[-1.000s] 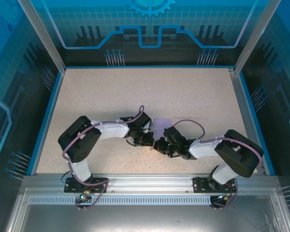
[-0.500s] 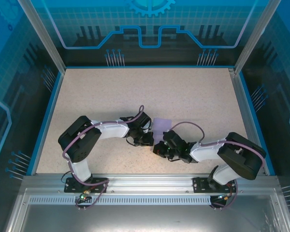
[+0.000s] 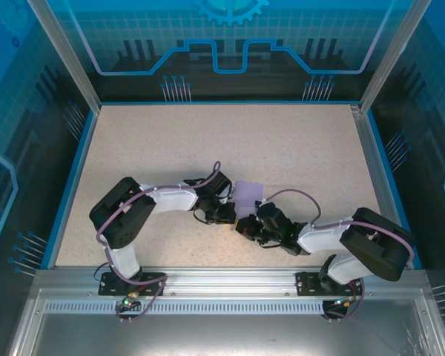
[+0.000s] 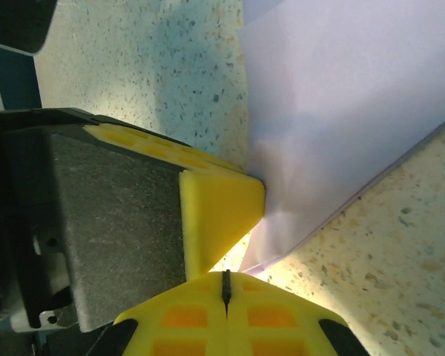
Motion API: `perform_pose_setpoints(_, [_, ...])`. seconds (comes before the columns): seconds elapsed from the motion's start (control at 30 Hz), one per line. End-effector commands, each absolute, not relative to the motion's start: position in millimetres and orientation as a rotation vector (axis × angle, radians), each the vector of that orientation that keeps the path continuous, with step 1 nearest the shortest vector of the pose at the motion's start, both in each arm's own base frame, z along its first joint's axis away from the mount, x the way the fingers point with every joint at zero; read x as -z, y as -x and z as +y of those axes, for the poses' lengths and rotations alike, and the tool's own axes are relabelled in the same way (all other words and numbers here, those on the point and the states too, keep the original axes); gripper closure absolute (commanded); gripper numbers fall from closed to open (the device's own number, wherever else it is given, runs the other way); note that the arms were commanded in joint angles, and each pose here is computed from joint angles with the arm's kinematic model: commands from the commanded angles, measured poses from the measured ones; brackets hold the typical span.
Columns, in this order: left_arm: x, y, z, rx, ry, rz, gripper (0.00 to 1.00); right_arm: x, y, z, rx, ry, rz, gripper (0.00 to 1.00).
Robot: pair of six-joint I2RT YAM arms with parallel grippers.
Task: Fold a paper plane with a square sheet of paper (pick it up from the middle)
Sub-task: Third fold the triangle at the center of the table.
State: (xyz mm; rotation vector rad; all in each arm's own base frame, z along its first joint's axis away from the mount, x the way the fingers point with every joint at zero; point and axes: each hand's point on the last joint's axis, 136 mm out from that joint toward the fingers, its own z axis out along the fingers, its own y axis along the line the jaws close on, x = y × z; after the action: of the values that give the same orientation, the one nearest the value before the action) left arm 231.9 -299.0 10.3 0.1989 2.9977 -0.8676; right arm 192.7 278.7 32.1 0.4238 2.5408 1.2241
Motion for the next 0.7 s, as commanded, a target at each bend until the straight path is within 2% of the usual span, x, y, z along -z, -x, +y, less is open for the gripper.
perform_pose_setpoints(0.0, [35,-211,-265,0.646,-0.166,3.146,0.92,-34,-195,287,-1.266,-0.452,2.518,1.0])
perform_pose_setpoints(0.67, [39,-211,-265,0.681,-0.149,3.162,0.92,-15,-195,293,-1.253,-0.503,2.528,1.0])
